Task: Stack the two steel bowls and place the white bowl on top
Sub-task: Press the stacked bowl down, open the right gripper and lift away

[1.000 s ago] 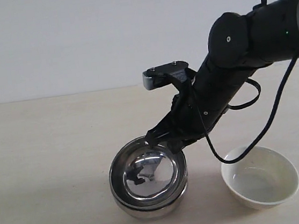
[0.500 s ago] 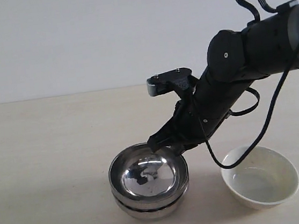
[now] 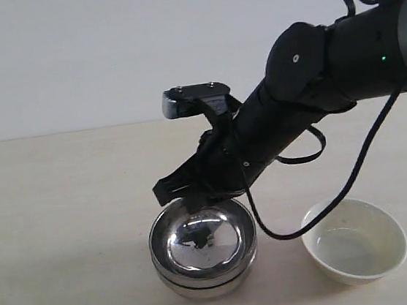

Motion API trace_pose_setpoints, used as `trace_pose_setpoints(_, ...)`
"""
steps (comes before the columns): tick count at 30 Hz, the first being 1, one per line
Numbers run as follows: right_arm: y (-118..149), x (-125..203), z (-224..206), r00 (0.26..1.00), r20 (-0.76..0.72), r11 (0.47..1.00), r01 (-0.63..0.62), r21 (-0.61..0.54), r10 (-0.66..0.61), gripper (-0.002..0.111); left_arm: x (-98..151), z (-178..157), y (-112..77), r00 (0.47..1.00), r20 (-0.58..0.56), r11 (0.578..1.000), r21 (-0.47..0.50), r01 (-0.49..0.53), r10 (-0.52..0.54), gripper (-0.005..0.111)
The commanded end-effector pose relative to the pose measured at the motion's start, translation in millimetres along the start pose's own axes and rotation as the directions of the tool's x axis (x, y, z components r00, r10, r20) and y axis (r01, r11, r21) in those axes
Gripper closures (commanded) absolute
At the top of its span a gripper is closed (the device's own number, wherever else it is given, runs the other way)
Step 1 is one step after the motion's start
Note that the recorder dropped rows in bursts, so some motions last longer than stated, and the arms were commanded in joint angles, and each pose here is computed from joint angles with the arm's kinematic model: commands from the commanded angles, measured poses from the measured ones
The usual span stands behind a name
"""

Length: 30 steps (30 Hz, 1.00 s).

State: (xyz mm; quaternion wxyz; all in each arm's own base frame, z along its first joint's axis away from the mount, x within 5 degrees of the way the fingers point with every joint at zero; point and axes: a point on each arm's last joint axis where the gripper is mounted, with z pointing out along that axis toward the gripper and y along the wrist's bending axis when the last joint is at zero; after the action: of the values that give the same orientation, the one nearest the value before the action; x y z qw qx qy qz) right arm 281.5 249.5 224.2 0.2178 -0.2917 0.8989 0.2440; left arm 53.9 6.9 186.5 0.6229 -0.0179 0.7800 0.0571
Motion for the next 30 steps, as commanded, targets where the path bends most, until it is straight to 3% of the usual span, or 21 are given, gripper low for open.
trace_pose_setpoints(1,21.4,3.5,12.8,0.998,0.012,0.998,0.063,-0.017,-0.063,0.108,1.0,0.1,0.0,1.0,-0.001,1.0,-0.002,0.014,-0.014,0.103)
trace_pose_setpoints(8,6.7,26.1,69.0,0.994,-0.11,1.0,0.028,0.012,-0.026,0.108,1.0,0.1,0.0,1.0,-0.001,1.0,-0.002,0.014,-0.014,0.103)
trace_pose_setpoints(19,4.4,28.7,74.9,0.992,-0.122,1.0,0.023,0.017,-0.021,0.108,1.0,0.1,0.0,1.0,-0.001,1.0,-0.002,0.014,-0.014,0.103)
trace_pose_setpoints(25,9.1,21.3,61.0,0.995,-0.085,0.998,0.055,0.014,-0.054,0.108,1.0,0.1,0.0,1.0,-0.001,1.0,-0.002,0.014,-0.014,0.103)
trace_pose_setpoints(30,22.6,-0.1,3.5,0.991,0.039,0.99,0.128,0.056,-0.131,0.108,1.0,0.1,0.0,1.0,-0.001,1.0,-0.002,0.014,-0.014,0.103)
